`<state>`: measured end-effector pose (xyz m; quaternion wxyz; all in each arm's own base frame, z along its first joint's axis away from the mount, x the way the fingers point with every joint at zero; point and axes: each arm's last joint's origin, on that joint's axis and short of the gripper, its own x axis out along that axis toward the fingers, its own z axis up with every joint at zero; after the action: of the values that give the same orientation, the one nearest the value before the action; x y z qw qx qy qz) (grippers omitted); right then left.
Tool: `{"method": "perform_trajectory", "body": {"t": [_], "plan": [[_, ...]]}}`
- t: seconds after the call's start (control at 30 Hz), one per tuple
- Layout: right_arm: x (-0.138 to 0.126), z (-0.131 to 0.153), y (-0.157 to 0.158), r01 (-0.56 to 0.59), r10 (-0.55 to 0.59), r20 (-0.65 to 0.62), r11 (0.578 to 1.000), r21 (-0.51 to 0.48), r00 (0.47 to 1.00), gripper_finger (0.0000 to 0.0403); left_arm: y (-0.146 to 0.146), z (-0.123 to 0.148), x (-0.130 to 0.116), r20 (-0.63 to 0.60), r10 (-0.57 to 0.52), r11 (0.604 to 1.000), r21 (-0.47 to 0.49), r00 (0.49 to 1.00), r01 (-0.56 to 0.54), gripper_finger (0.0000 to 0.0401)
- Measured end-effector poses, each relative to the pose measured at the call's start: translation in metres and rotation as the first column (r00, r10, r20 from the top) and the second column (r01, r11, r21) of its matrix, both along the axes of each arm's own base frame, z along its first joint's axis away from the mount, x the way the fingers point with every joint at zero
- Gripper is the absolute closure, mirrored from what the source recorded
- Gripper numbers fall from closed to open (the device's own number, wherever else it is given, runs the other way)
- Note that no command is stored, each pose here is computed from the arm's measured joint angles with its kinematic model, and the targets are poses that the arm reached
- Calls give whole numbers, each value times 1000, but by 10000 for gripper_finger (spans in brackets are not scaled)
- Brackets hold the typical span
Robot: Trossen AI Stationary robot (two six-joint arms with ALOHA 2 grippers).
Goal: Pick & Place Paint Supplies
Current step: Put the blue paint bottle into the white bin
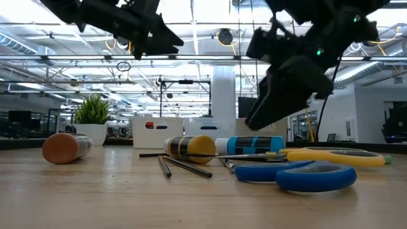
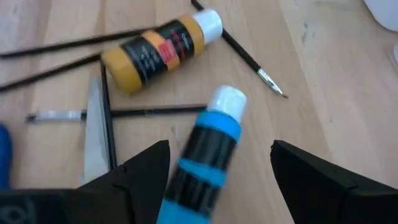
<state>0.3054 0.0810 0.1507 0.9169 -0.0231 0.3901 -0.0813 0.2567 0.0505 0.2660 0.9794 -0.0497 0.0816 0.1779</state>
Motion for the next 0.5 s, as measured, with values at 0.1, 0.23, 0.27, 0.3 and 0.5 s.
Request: {"method": "perform_trajectory", "body": {"t": [0.1,0.23,0.27,0.3,0.5], "plan": [[2,-18,2,16,-16,-49,1000,3,999,141,-10,-3,1,-17,-40,999,-16,999,40,207],[5,-33,3,48,-46,-69,999,24,997,143,-25,-4,3,-27,-93,996,-18,995,92,202],[6,-36,3,60,-57,-70,997,38,996,145,-28,-4,3,-30,-106,994,-21,994,106,202],[7,-37,4,71,-68,-72,996,49,995,147,-32,-4,4,-29,-122,992,-22,992,121,202],[5,-35,4,112,-104,-78,988,103,992,187,-55,-4,4,-35,-208,978,-20,978,207,213]]}}
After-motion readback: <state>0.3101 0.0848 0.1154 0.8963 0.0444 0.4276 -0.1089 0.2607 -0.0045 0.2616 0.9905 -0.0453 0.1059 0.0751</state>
